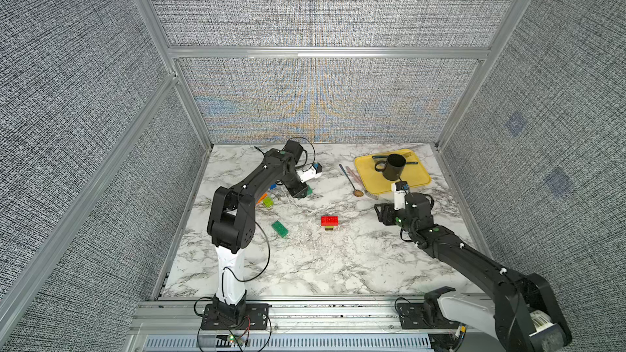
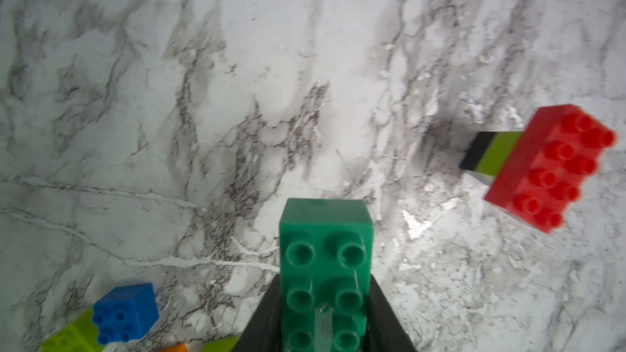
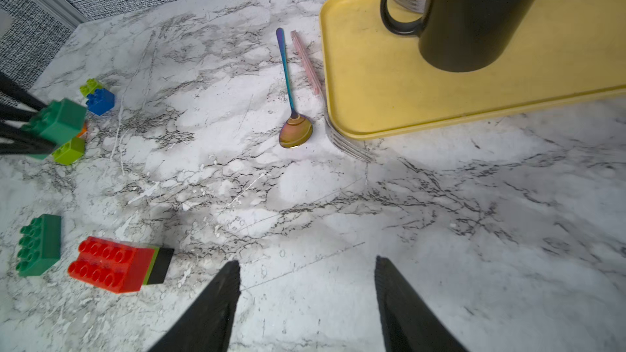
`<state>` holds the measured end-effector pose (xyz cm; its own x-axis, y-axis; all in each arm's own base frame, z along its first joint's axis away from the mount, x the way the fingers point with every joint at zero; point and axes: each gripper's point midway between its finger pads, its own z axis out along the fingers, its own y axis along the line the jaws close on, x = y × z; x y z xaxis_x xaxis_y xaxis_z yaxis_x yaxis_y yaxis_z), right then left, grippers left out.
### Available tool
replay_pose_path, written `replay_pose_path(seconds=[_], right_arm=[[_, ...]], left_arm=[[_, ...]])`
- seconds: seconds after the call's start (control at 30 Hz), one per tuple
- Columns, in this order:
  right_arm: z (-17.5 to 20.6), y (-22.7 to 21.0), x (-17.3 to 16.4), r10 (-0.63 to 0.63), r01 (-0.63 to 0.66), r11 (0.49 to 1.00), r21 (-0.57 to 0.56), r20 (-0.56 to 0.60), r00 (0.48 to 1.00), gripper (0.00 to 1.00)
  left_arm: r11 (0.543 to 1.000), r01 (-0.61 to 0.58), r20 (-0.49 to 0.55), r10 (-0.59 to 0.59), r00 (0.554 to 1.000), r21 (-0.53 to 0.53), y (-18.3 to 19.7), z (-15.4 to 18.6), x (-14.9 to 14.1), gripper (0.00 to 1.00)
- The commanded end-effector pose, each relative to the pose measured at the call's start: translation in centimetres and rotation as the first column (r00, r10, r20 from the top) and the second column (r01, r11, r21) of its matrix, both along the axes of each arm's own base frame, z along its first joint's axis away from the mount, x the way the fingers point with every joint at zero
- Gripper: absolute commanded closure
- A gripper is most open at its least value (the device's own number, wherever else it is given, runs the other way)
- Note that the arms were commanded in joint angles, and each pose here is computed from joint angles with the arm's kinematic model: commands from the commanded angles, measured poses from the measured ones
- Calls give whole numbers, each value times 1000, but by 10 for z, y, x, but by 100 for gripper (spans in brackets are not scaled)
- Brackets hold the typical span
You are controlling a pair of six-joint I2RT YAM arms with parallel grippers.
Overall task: Assemble a carrot with lego
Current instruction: Assemble the lego brick with the lego brick.
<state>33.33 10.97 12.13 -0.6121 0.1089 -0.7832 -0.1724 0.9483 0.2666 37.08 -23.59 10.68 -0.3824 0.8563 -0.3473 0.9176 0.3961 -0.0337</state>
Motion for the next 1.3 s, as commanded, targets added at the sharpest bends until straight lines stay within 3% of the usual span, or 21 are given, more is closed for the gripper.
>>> replay_pose_path(seconds=[0.0, 0.1, 0.23, 0.6, 1.27], right_arm=[[4, -6, 3, -6, 7, 1000, -21, 17, 1000, 35], [2, -9, 4, -13, 13, 1000, -19, 17, 1000, 35], [-4, -10, 4, -12, 12, 1000, -10, 2, 1000, 35], [-4, -11, 4, -14, 14, 1000, -7, 0, 1000, 35], [-13, -12, -2, -20, 20, 1000, 1, -16, 1000, 35]], left_arm=[[986, 166, 29, -166, 986, -16, -22, 9, -38, 78], [964, 265, 60, -264, 963, -12, -39, 12, -66, 79], [949, 315, 78, -315, 946, 23, -54, 9, -79, 79], [935, 350, 62, -353, 934, 51, -81, -10, -84, 78], [923, 365, -6, -367, 930, 122, -80, -36, -82, 76]])
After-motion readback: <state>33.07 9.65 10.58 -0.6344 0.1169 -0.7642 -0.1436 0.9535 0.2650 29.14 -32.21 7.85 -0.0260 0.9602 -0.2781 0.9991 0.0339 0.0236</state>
